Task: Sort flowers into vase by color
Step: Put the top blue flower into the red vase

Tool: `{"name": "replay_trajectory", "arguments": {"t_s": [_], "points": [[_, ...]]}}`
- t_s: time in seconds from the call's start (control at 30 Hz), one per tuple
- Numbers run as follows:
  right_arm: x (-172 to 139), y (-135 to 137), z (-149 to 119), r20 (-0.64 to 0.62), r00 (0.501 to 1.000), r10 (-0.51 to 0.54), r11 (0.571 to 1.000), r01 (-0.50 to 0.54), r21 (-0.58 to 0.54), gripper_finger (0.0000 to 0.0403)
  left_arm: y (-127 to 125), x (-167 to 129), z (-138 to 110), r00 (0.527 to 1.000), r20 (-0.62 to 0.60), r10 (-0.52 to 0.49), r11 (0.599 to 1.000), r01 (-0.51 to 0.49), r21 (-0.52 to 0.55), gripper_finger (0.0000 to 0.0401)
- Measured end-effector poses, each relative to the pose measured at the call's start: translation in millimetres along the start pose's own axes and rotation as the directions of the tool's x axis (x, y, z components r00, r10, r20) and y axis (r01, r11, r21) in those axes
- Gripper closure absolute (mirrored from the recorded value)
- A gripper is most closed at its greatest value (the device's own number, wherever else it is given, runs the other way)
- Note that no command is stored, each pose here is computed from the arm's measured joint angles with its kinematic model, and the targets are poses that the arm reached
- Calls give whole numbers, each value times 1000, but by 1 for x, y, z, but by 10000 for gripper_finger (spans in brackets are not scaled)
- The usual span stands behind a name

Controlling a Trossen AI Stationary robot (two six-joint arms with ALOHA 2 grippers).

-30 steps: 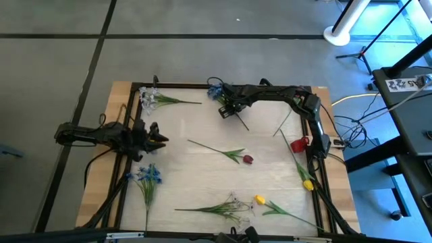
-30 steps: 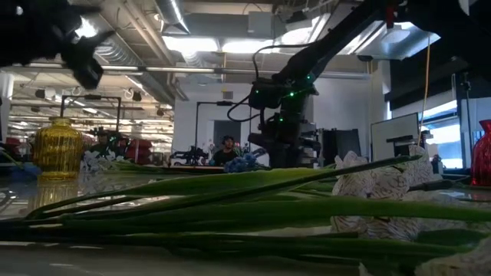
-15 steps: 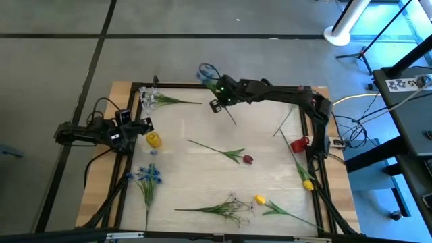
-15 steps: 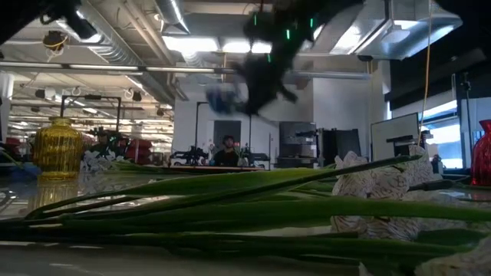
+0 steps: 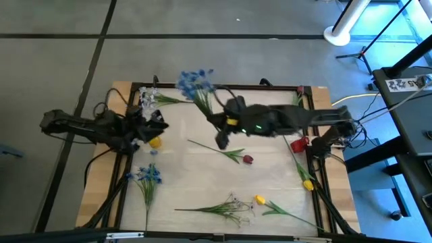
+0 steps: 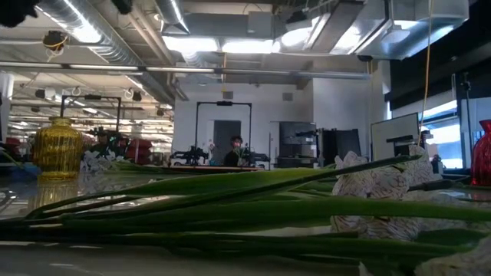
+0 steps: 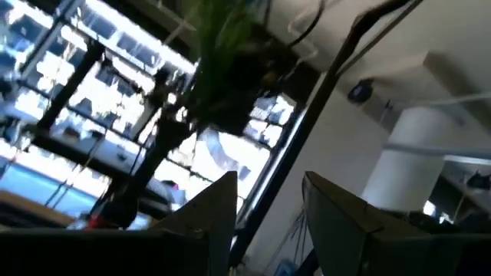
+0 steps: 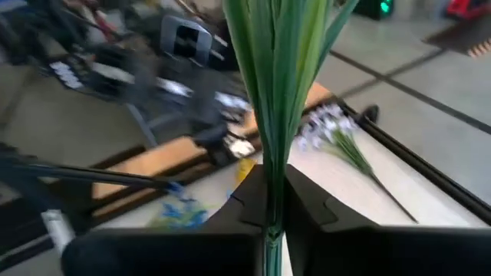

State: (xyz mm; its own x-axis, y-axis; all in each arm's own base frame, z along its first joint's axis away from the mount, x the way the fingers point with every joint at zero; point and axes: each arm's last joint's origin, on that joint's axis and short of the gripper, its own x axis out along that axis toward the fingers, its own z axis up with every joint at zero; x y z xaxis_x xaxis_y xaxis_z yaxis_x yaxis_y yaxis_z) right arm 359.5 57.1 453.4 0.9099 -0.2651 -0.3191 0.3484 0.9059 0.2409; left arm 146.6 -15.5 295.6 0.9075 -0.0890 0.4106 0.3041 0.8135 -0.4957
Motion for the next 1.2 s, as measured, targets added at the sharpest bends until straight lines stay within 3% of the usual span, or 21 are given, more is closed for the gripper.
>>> {"name": "replay_trajectory", "arguments": {"t_s": [0.1,0.23,0.4,0.63,0.73,0.93,1.2], "points": [[-14,9,0,9,999,42,999,-42,-20,388,-4,26,-2,999,-42,-20,1000,20,0,257],[-24,12,10,65,991,119,991,-115,-62,381,-13,65,-4,995,-88,-41,992,51,115,257],[-49,10,32,172,954,245,966,-224,-133,384,-10,115,-16,993,-106,43,965,-14,263,257],[-65,6,39,188,941,280,956,-255,-146,383,-4,168,-27,988,-67,140,894,-97,436,257],[-63,6,36,159,943,292,951,-268,-156,383,-2,182,-29,982,-38,184,868,-144,475,257],[-62,5,34,138,949,282,944,-249,-215,383,0,191,-28,975,0,220,858,-194,475,257],[-54,4,30,171,967,190,964,-151,-220,378,-6,193,-20,983,71,170,883,-184,431,257]]}}
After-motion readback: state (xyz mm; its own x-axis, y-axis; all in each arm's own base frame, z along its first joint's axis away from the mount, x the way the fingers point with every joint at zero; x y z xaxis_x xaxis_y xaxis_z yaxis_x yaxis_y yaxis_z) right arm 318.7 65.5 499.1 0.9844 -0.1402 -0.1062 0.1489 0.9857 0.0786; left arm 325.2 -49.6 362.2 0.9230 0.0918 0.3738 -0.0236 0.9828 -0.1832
